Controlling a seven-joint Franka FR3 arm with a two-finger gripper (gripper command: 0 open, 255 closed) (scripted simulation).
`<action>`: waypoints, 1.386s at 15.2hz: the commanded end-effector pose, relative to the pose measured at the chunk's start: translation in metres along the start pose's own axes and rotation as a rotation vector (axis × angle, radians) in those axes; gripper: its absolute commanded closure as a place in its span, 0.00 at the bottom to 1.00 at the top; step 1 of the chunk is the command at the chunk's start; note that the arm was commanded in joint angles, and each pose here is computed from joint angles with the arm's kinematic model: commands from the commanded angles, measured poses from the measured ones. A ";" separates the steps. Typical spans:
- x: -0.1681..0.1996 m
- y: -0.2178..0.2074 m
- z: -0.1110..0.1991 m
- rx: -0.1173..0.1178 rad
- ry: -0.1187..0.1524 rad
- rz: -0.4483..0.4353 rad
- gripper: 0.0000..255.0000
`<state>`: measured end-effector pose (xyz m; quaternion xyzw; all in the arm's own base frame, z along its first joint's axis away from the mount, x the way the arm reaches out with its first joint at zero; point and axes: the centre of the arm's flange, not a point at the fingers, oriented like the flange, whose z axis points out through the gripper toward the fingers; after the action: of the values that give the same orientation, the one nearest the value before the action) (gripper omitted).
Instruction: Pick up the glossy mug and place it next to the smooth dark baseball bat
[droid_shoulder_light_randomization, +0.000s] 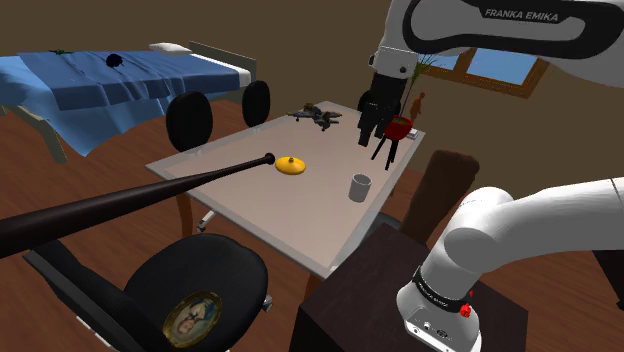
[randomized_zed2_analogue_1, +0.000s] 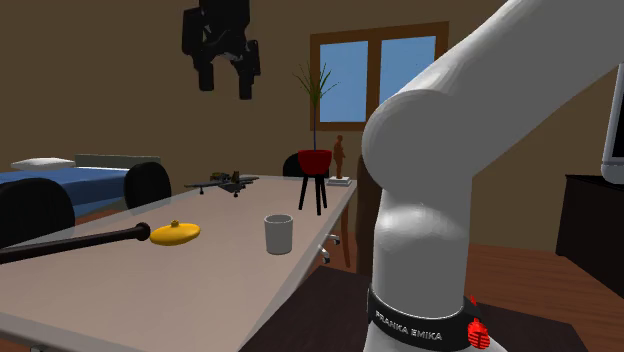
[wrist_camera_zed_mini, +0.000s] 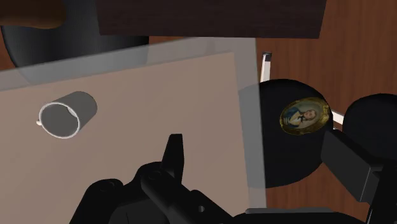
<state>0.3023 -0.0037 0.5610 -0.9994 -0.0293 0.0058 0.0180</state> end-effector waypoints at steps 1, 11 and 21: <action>0.000 0.000 0.000 0.000 0.000 0.000 0.00; 0.026 0.087 0.092 -0.026 -0.009 -0.071 0.00; 0.057 0.175 0.183 -0.053 -0.018 -0.141 0.00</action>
<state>0.3619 -0.1583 0.3806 -0.9953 -0.0958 0.0131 -0.0060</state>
